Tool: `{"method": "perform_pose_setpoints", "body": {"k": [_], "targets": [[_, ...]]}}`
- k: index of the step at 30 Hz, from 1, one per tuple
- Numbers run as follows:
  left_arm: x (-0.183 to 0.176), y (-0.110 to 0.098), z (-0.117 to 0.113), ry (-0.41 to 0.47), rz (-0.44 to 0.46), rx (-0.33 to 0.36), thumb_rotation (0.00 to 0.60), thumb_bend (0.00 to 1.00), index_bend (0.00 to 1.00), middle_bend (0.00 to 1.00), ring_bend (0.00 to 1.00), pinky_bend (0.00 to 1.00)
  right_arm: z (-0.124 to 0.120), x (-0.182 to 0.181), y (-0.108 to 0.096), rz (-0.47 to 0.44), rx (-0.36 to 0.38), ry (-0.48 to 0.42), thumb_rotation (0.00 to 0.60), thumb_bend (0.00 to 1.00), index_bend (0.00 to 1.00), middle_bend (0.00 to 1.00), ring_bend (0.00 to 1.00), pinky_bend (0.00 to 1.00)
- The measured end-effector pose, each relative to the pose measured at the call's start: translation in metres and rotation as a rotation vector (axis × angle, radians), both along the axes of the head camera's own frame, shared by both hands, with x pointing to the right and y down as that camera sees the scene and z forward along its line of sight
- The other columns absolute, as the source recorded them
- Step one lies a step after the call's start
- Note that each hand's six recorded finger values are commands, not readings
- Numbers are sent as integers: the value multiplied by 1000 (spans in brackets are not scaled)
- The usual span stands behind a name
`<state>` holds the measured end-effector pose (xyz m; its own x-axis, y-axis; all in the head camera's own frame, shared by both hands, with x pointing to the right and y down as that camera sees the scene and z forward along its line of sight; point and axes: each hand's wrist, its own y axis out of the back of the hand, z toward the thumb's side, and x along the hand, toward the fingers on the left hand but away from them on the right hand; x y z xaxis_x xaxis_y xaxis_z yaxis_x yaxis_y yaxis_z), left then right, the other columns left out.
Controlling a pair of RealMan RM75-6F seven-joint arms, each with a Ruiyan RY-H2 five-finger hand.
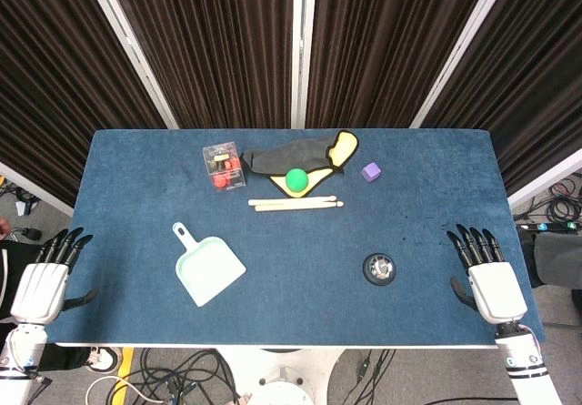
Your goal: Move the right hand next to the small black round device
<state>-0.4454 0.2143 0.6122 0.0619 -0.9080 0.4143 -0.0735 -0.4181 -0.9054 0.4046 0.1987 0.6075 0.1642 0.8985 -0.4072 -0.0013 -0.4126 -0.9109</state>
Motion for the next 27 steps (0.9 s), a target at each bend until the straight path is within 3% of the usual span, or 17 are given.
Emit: {"method": "perform_pose_setpoints", "body": {"k": [5, 8, 10, 12, 13, 15, 17, 18, 20, 22, 27], "targets": [[0, 0, 0, 1, 0, 0, 600, 91, 144, 54, 0, 136, -1, -1, -1, -1, 2, -2, 600, 307, 0, 0, 0, 0], [0, 0, -1, 1, 1, 3, 600, 91, 144, 54, 0, 136, -1, -2, -1, -5, 5, -6, 600, 363, 0, 0, 0, 0], [0, -1, -1, 2, 1, 3, 600, 91, 144, 54, 0, 136, -2, -3, -2, -8, 12, -12, 600, 523, 0, 0, 0, 0], [0, -1, -1, 2, 1, 4, 600, 91, 144, 54, 0, 136, -3, -3, -2, -11, 17, -10, 600, 789, 0, 14, 6, 18], [0, -1, -1, 2, 2, 3, 600, 91, 144, 54, 0, 136, -3, -3, -2, -12, 18, -7, 600, 861, 0, 41, 30, 58], [0, -1, -1, 1, 3, 2, 600, 91, 143, 54, 0, 136, -2, -3, -3, -9, 18, -1, 600, 980, 0, 266, 240, 297], [0, -1, -1, 0, 1, 0, 600, 91, 143, 54, 0, 136, -1, -4, -3, -6, 13, -4, 600, 1000, 0, 658, 606, 615], [0, -1, -1, 0, 1, 0, 600, 91, 144, 54, 0, 136, -1, -4, -3, -6, 6, -4, 600, 1000, 0, 809, 744, 724], [0, -1, -1, 1, 0, 0, 600, 91, 144, 54, 0, 136, 2, -5, 0, -14, -15, 1, 600, 1000, 0, 892, 836, 787], [0, 0, -1, 1, 1, 0, 600, 91, 144, 54, 0, 136, 4, -6, 2, -23, -19, 8, 600, 1000, 0, 908, 873, 810], [-1, 0, -1, 1, -3, -1, 600, 92, 144, 54, 0, 136, 4, -12, 4, -45, -14, -5, 600, 1000, 0, 910, 896, 827]]}}
